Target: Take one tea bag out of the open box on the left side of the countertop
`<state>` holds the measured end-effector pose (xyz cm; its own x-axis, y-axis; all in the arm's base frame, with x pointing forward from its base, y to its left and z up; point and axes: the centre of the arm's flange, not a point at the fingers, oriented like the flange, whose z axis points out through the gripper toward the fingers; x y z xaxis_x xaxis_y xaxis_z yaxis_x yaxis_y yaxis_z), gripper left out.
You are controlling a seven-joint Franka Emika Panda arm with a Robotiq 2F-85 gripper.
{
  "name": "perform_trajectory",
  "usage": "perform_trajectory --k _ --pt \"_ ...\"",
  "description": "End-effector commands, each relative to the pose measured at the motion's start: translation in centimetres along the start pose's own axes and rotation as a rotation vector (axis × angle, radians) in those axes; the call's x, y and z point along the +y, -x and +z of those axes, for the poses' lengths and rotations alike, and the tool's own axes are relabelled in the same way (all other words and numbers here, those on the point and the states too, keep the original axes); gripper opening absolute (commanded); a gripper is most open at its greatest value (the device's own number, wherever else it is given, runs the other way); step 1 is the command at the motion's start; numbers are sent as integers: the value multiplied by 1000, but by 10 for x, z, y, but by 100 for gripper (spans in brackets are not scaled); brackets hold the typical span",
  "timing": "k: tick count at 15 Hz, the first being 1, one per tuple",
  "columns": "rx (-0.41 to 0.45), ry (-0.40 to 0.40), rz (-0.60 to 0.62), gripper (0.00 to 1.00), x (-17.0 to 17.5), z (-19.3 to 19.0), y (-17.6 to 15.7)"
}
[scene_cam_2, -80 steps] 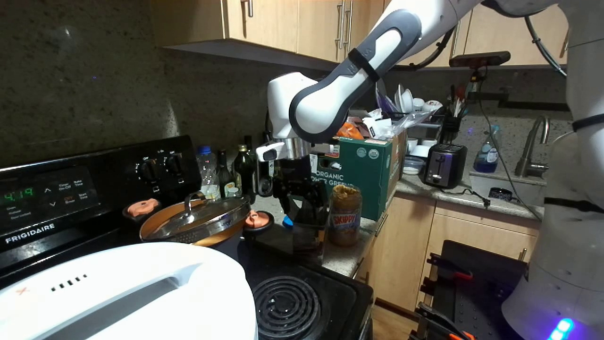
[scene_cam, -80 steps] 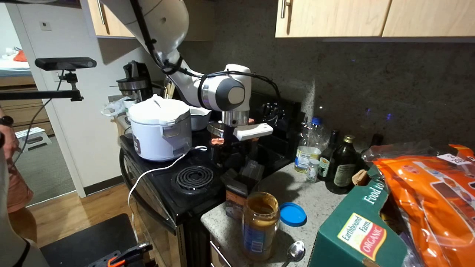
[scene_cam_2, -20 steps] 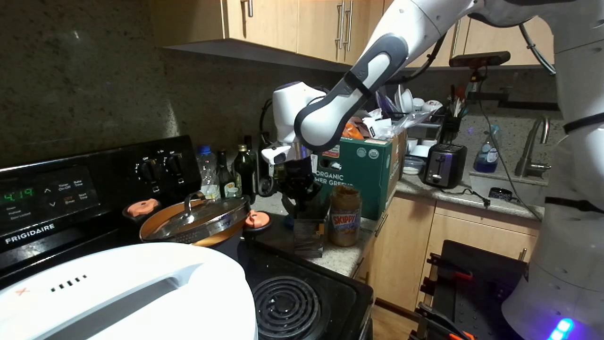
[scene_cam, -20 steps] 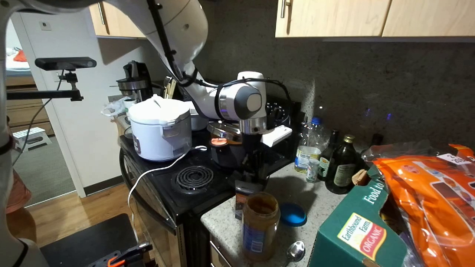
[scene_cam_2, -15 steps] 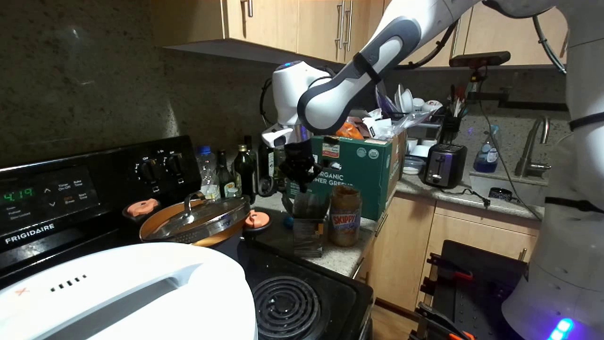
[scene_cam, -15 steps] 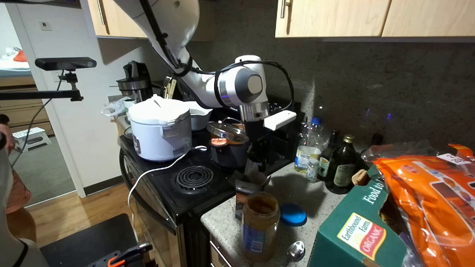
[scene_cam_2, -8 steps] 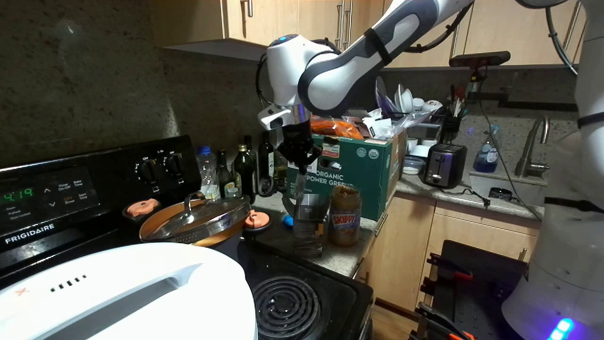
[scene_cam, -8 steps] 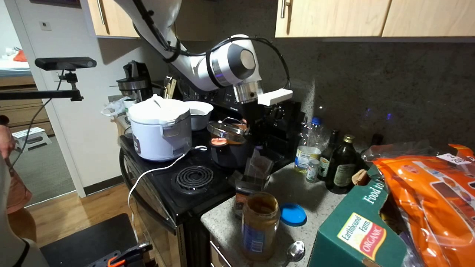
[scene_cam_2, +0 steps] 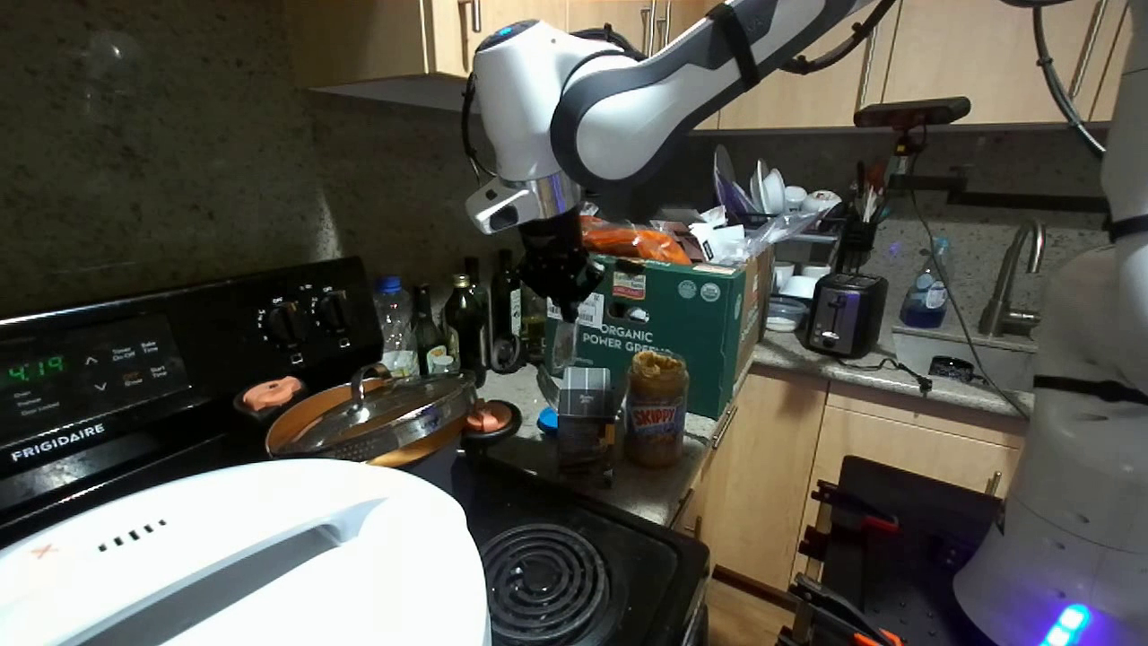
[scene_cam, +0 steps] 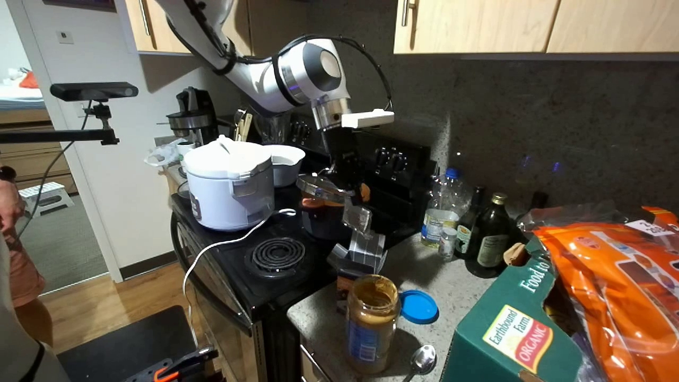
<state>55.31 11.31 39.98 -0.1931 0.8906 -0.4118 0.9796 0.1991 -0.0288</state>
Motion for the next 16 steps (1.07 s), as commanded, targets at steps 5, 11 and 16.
perform_trajectory --k 5,11,16 --pt "74 -71 97 5 -14 -22 -39" --pt "228 -148 193 4 -23 -4 -57" --pt "338 -231 285 4 -34 21 -67"
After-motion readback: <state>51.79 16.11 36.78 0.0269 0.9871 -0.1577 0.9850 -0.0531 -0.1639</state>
